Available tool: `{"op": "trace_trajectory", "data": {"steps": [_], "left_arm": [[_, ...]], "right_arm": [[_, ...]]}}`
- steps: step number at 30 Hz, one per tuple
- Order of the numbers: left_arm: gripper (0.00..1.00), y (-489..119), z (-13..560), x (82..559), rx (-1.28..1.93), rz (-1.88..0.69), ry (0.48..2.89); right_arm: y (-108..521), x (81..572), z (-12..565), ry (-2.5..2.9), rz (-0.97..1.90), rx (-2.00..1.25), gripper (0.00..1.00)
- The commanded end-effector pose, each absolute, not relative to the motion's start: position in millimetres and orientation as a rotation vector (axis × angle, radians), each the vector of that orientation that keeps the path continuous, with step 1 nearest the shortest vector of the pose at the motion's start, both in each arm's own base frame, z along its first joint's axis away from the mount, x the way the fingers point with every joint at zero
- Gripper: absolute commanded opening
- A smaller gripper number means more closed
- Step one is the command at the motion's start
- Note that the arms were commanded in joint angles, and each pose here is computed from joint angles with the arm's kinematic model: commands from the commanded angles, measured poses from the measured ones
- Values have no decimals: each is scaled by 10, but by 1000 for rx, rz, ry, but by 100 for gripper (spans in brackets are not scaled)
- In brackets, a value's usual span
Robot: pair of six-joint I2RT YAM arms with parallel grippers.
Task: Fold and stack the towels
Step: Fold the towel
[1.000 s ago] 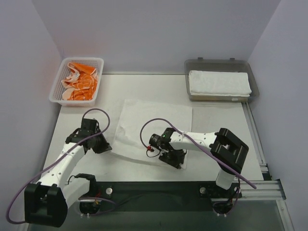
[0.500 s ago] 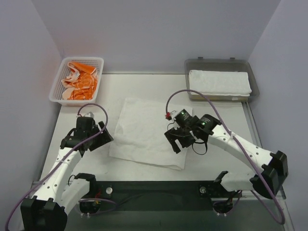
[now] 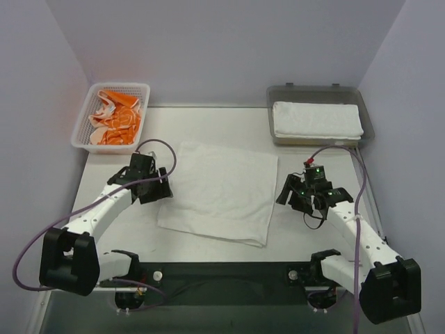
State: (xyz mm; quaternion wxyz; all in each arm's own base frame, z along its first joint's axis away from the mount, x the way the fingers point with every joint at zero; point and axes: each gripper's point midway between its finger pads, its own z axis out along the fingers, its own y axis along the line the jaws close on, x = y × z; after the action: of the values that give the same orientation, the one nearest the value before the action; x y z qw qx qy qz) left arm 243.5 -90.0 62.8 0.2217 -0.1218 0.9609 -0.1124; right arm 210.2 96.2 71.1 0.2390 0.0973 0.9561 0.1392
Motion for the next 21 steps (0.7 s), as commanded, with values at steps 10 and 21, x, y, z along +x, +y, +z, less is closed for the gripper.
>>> {"op": "trace_trajectory", "data": {"steps": [10, 21], "left_arm": [[63, -1122, 743, 3456, -196, -320, 2544], [47, -1171, 558, 3639, -205, -308, 2589]], "right_arm": [[1030, 2651, 545, 2540, 612, 475, 60], [1049, 2692, 383, 2580, 614, 457, 61]]}}
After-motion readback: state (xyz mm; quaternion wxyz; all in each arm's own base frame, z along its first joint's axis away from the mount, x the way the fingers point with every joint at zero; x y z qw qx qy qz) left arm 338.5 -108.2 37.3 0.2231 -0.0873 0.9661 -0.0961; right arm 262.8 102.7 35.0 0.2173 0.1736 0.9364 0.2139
